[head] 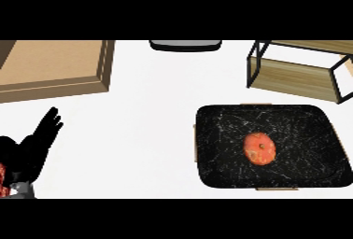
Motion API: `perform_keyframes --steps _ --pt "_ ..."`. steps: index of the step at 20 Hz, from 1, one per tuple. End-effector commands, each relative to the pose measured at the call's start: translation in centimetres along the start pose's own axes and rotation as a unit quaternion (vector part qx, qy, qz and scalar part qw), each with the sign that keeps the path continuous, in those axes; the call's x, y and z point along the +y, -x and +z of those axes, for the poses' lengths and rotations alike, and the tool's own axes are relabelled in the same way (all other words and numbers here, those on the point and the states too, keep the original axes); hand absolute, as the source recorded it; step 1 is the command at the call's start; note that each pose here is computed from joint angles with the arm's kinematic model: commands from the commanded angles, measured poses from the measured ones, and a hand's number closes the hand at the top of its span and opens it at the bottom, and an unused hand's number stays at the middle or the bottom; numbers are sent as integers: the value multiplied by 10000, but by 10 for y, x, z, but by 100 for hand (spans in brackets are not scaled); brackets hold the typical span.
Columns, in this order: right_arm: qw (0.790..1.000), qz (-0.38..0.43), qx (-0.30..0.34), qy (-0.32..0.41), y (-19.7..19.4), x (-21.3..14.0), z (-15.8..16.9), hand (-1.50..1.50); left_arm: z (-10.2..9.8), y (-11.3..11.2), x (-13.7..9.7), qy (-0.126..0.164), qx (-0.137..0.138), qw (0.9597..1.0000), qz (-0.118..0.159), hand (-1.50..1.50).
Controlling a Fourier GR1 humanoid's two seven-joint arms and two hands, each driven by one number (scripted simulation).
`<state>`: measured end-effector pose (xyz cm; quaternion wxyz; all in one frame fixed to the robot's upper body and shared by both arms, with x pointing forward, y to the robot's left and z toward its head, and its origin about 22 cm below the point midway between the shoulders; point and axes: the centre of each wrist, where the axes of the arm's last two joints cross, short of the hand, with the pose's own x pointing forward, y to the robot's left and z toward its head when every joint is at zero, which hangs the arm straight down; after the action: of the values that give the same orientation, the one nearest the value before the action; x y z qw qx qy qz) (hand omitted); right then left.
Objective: Pick the sweet potato from the tray and place it in the tiered shelf
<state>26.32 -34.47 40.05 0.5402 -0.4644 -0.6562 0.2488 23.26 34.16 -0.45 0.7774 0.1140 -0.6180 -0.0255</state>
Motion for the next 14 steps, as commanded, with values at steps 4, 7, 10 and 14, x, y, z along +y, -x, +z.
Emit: perform_keyframes --steps 4,7,10,14 --pt "9981 558 227 111 15 25 -34 150 2 16 18 1 -12 10000 23 0" --pt "9981 572 199 143 17 42 -55 150 1 -17 0 100 -49 9999 -38 0" --pt "9981 513 298 189 33 48 -74 150 1 -7 1 -3 -26 10000 -29 0" --pt "9986 261 431 171 35 57 -98 150 -8 -12 1 99 -42 9999 36 0"
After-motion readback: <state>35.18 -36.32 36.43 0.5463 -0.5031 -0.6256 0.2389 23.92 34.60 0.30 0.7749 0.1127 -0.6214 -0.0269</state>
